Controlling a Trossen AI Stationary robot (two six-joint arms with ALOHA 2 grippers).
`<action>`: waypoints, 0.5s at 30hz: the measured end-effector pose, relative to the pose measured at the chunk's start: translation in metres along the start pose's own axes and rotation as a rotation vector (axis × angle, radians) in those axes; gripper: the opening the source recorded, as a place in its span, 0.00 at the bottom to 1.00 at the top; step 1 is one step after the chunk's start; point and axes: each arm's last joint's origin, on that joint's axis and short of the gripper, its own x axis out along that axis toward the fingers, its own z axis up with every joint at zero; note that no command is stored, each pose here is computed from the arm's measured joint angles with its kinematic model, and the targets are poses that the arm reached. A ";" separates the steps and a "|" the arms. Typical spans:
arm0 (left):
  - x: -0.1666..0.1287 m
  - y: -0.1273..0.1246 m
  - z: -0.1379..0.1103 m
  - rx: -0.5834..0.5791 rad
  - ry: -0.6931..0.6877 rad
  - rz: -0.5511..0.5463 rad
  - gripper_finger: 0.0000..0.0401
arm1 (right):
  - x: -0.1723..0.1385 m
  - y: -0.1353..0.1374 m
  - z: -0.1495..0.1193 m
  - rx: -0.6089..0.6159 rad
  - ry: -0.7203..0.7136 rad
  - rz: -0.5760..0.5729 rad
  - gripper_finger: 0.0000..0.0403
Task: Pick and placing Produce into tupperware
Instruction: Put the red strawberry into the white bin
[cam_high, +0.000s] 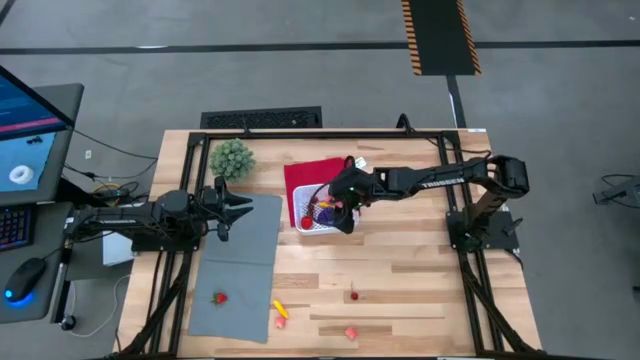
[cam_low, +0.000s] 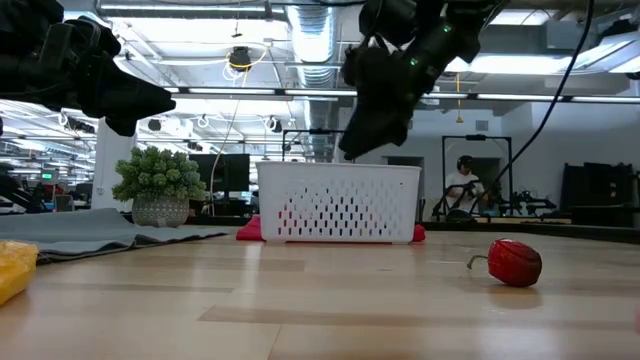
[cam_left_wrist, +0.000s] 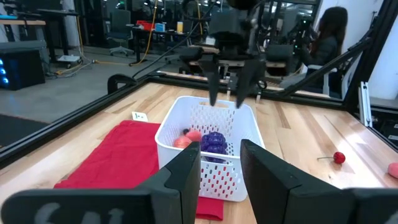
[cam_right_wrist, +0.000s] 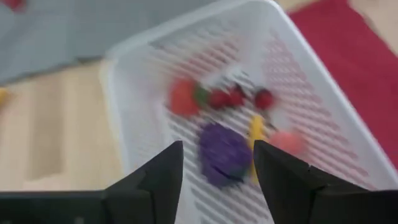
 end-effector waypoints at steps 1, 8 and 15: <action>0.000 0.000 0.000 0.000 0.000 0.000 0.26 | 0.000 0.001 0.002 -0.003 -0.014 0.019 0.55; 0.000 0.000 0.000 0.000 0.000 0.001 0.26 | -0.022 0.021 0.024 -0.101 -0.127 0.191 0.55; 0.000 0.000 0.000 0.000 -0.001 0.001 0.26 | -0.118 0.036 0.040 -0.217 -0.383 0.255 0.51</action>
